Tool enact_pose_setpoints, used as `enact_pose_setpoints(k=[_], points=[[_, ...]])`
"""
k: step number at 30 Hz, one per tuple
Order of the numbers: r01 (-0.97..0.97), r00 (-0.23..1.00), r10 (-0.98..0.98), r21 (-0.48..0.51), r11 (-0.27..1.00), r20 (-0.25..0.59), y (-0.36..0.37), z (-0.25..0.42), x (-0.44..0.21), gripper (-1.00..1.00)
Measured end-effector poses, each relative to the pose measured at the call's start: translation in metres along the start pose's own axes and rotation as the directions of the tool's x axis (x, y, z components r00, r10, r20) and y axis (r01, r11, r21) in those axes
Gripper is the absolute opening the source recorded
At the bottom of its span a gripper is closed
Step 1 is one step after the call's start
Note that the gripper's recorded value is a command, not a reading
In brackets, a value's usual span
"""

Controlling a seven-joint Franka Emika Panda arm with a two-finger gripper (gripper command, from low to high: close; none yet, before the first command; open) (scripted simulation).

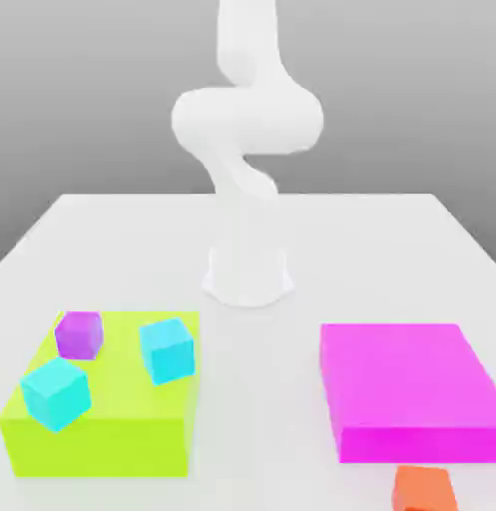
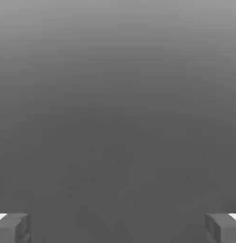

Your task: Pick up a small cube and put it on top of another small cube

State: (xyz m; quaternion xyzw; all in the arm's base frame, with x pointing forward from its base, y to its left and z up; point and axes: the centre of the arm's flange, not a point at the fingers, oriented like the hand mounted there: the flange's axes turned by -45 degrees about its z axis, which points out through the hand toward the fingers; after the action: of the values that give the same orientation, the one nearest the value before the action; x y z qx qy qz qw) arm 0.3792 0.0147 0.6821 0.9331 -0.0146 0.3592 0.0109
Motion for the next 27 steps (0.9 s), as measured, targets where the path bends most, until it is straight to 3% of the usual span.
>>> enact_pose_setpoints(k=[12, 27], points=[[0.007, 0.957, 0.019, -0.091, 0.996, 0.29, -0.072, 0.208, -0.032, 0.0], [-0.021, 0.803, 0.053, -0.061, 0.998, 0.594, -0.162, 0.403, -0.181, 0.0]])
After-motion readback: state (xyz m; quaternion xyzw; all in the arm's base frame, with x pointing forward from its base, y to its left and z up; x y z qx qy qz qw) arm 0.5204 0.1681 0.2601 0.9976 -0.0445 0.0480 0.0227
